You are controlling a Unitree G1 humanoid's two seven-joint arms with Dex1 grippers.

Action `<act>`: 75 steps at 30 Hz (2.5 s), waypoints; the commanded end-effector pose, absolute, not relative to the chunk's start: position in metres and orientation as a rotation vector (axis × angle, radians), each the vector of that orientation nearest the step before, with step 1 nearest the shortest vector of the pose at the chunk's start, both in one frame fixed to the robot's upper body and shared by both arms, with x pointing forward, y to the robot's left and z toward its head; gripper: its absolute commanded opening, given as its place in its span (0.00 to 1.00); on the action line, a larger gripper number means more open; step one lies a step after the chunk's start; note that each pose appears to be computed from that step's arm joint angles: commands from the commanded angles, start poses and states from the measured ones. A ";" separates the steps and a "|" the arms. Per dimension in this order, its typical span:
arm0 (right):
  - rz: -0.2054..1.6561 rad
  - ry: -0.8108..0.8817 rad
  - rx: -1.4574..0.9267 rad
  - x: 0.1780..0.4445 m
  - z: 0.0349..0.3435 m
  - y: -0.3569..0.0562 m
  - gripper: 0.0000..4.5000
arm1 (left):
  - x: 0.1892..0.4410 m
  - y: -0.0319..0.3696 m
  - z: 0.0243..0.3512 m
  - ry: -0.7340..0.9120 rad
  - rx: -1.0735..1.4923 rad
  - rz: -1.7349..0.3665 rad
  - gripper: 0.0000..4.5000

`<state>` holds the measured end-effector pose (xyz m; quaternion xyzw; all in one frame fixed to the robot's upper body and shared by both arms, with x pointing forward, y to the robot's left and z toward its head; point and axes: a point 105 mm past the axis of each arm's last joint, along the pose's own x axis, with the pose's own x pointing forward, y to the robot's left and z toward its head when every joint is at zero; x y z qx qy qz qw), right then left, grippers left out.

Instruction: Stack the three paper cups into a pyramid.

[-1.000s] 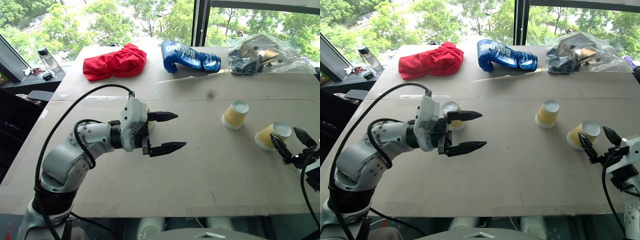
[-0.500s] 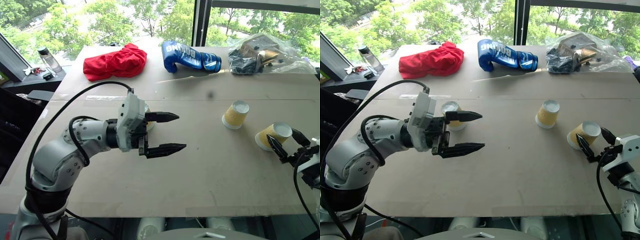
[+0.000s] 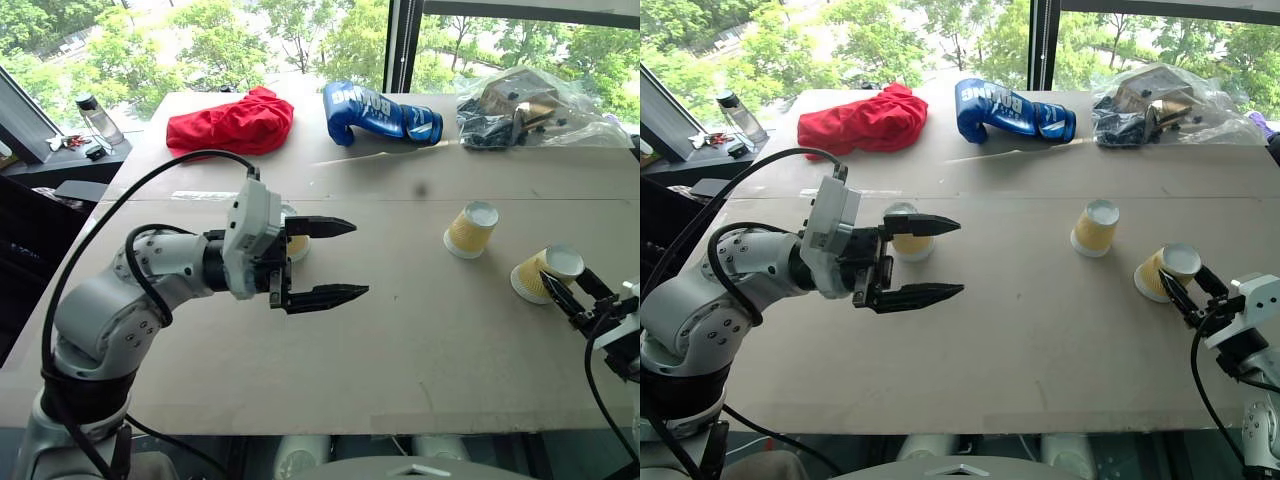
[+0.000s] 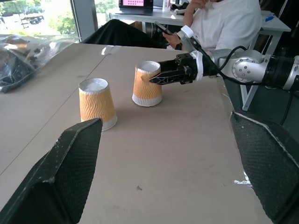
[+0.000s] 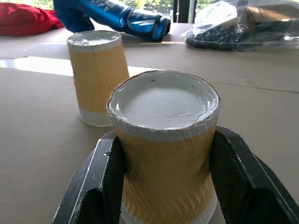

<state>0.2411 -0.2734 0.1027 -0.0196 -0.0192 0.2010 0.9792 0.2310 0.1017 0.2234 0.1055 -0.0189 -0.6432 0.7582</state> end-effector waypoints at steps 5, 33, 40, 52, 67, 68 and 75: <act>0.777 -0.037 -0.072 0.248 0.117 -0.182 0.41 | 0.233 0.129 0.232 -0.053 0.296 -1.292 1.00; 0.930 -0.222 -0.054 0.320 0.158 -0.075 0.99 | 0.240 0.164 0.213 0.013 0.239 -1.042 1.00; 0.746 -0.383 -0.152 0.300 0.181 -0.114 0.99 | 0.241 0.153 0.214 0.013 0.227 -1.108 1.00; 0.310 -0.274 -0.140 0.320 0.149 -0.176 0.99 | 0.249 0.135 0.233 -0.052 0.239 -1.175 1.00; 0.240 -0.218 0.013 0.348 0.134 -0.178 0.84 | 0.251 0.136 0.237 -0.075 0.267 -1.168 1.00; 0.241 -0.219 0.014 0.348 0.134 -0.178 0.75 | 0.251 0.136 0.237 -0.077 0.268 -1.167 1.00; 0.264 -0.242 0.002 0.347 0.139 -0.177 0.45 | 0.250 0.136 0.238 -0.088 0.267 -1.172 1.00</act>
